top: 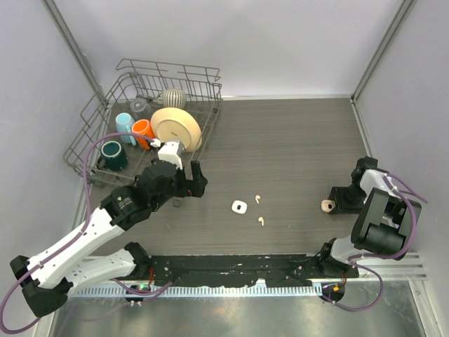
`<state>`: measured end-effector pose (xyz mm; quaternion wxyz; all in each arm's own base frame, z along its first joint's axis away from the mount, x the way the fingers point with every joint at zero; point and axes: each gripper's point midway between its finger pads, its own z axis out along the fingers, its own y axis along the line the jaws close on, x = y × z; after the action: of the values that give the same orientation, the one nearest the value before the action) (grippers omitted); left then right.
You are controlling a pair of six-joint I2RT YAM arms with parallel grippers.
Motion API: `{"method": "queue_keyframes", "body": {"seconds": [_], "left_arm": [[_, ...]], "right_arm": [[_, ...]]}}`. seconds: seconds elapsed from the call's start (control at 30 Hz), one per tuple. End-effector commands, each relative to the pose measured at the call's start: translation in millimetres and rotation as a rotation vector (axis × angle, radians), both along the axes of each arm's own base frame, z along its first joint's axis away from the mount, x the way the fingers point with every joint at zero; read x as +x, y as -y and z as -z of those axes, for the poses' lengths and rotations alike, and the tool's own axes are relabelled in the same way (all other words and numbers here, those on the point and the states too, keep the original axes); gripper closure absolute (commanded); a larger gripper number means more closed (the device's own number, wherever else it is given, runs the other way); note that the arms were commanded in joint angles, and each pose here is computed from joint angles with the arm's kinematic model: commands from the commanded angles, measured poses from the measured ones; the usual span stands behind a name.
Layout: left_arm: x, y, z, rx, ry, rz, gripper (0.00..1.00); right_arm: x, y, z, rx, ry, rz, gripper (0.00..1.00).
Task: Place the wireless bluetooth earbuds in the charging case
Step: Pick up the charging case at the center of the board.
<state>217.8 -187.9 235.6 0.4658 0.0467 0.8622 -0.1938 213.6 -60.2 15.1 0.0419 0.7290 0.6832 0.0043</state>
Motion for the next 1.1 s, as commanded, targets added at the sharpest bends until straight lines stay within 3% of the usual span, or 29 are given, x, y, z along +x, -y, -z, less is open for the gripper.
{"method": "queue_keyframes", "body": {"seconds": [0.0, 0.13, 0.17, 0.27, 0.5, 0.7, 0.9, 1.07], "left_arm": [[3.2, 4.4, -13.7, -0.041, 0.052, 0.017, 0.00], [3.8, 5.3, -16.4, -0.052, 0.059, 0.017, 0.00], [3.5, 6.2, -17.0, -0.057, 0.059, 0.019, 0.00], [3.6, 7.7, -20.1, -0.074, 0.067, 0.021, 0.00], [3.2, 15.0, -34.8, -0.143, 0.111, 0.049, 0.00], [5.0, 26.5, -48.7, -0.282, 0.165, 0.055, 0.02], [8.6, 44.6, -61.9, -0.403, 0.210, 0.088, 0.04], [18.8, 60.9, -58.1, -0.397, 0.159, 0.087, 0.00]], "right_arm": [[-0.5, 2.5, 3.4, -0.008, 0.004, 0.010, 0.55], [-1.3, -0.7, 5.4, -0.005, 0.030, -0.005, 0.75], [4.2, -4.5, 3.5, 0.015, 0.066, -0.011, 0.87], [11.0, -6.6, -5.1, 0.006, 0.147, -0.021, 0.99], [47.1, -17.1, -57.6, 0.012, 0.479, -0.033, 0.99], [70.2, -30.5, -132.5, 0.045, 0.767, -0.038, 0.99], [84.7, -69.6, -181.4, 0.163, 0.923, -0.109, 0.99], [95.2, -115.1, -210.7, 0.241, 1.008, -0.241, 0.99]]}}
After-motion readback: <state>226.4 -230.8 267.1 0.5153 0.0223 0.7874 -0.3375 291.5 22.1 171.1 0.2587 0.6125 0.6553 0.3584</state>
